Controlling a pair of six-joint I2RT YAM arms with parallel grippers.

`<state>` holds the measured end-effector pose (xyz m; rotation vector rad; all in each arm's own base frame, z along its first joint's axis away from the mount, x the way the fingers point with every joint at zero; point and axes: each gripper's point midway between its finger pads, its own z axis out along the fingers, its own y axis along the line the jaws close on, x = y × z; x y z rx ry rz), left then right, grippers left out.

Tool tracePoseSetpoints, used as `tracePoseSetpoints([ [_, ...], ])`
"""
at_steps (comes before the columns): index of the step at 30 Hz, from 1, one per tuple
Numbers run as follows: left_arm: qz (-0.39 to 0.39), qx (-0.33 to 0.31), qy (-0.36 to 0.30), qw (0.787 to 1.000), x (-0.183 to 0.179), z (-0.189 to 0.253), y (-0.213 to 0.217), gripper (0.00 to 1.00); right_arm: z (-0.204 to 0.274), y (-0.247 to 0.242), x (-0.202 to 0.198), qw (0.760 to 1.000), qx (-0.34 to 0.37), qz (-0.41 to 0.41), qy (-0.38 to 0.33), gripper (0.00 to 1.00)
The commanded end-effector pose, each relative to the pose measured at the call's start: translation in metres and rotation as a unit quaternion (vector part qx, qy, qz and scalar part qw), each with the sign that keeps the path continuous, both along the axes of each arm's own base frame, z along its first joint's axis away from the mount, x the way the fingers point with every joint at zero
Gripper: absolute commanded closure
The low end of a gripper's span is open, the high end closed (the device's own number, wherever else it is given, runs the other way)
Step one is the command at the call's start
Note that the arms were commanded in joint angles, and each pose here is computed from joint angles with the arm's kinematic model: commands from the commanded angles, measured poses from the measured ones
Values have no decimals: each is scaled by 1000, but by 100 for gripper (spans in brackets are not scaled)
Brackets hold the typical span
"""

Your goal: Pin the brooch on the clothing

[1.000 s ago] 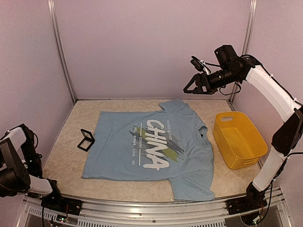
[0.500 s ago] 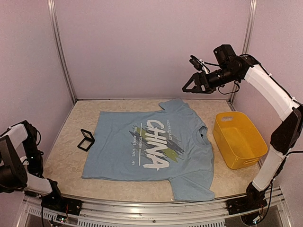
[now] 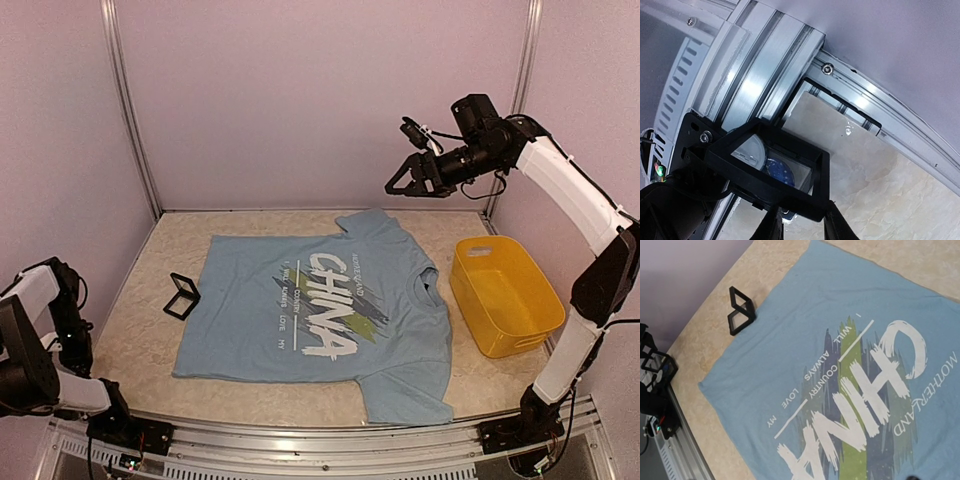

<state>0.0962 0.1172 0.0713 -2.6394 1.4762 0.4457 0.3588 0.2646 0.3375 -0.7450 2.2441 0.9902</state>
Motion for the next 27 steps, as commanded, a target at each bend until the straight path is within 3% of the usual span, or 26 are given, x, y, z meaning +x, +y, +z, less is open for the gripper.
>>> tracePoseSetpoints([
  [1, 2, 3, -1, 1000, 0, 2, 0, 74, 9, -3, 3, 1000, 8, 0, -12, 13],
  [13, -16, 21, -18, 999, 16, 20, 5, 73, 7, -4, 2, 1000, 10, 1, -7, 13],
  [17, -6, 47, -11, 999, 14, 44, 14, 50, 6, -6, 1, 1000, 9, 1, -7, 13],
  [19, 8, 54, -22, 998, 13, 50, 15, 44, 5, -6, 1, 1000, 10, 1, -5, 13],
  [24, 50, 20, -41, 998, 2, 46, 6, 15, 7, -6, 2, 1000, 13, 0, -5, 13],
  [27, 73, 14, -46, 996, -6, 44, 6, 7, 6, -6, 2, 1000, 15, 0, -2, 13],
])
